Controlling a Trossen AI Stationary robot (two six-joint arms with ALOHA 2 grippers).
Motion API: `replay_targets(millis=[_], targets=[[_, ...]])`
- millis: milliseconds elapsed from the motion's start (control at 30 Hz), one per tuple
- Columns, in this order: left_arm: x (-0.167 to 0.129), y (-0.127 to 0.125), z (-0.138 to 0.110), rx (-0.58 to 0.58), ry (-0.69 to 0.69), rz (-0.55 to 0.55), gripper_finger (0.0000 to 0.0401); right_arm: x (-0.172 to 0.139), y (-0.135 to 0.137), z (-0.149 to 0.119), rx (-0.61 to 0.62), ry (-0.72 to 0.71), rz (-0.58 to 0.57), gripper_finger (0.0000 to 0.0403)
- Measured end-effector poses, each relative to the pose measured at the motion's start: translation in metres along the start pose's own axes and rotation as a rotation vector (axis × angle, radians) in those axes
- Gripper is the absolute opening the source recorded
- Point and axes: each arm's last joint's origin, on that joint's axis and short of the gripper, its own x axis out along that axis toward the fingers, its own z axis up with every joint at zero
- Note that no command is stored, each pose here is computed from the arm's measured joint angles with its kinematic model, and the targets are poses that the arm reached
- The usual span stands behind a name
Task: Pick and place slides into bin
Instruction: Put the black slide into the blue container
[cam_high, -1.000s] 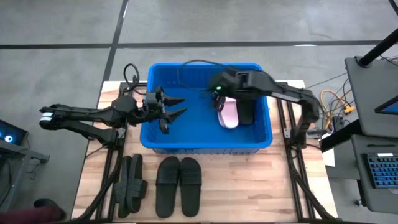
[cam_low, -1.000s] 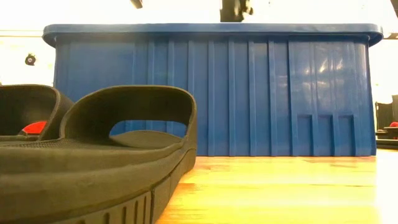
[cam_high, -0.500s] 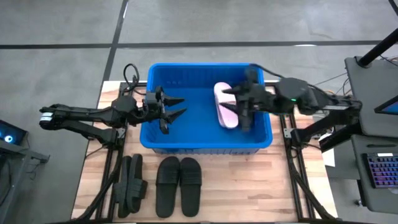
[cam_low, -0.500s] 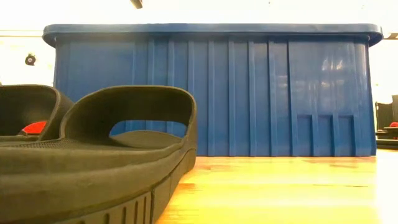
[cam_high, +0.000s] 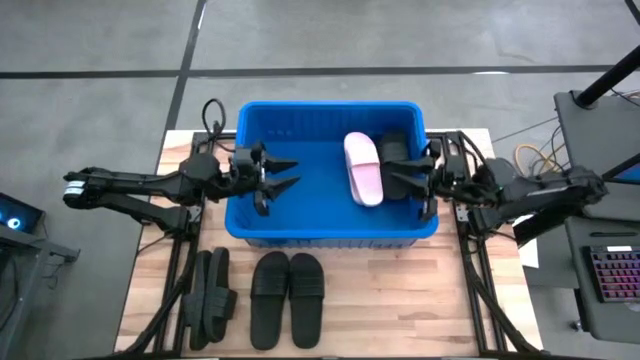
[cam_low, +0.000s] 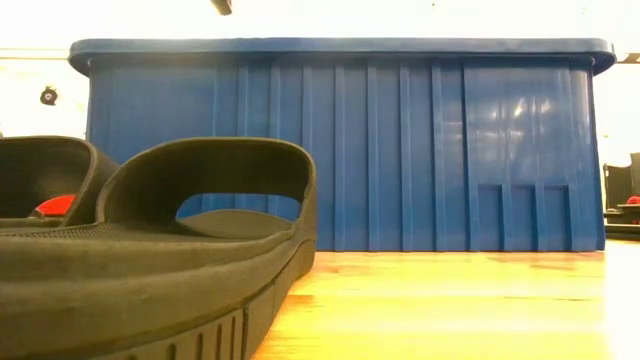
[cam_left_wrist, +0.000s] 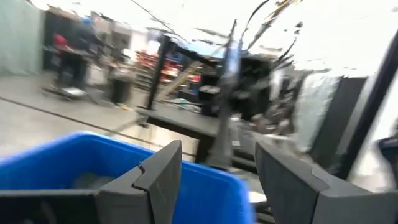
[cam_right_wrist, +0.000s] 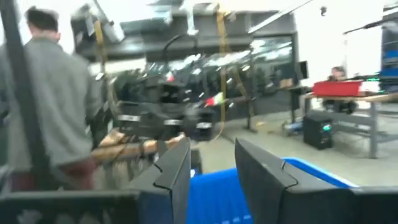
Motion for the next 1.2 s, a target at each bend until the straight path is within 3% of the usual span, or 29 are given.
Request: replay_targets(millis=[233, 467, 700, 1000, 1200], targets=[[0.002, -0.008, 0.004, -0.143, 0.010, -0.217, 0.0190, -0.014, -0.009, -0.048, 0.148, -0.043, -0.076, 0.0103], [0.014, -0.043, 0.018, -0.091, 0.062, -0.372, 0.0190, -0.016, -0.009, -0.058, 0.258, -0.013, -0.067, 0.0093], [0.033, -0.077, 0.018, -0.027, 0.327, -0.343, 0.0190, -0.014, -0.008, -0.048, 0.230, -0.043, -0.061, 0.0083], [0.023, -0.105, -0.009, -0.257, 0.859, -0.237, 0.0190, -0.013, -0.007, -0.039, 0.141, -0.063, -0.062, 0.0071], [0.003, -0.129, -0.036, -0.290, 1.094, -0.179, 0.0190, -0.012, -0.007, -0.040, 0.127, -0.056, -0.063, 0.0073]])
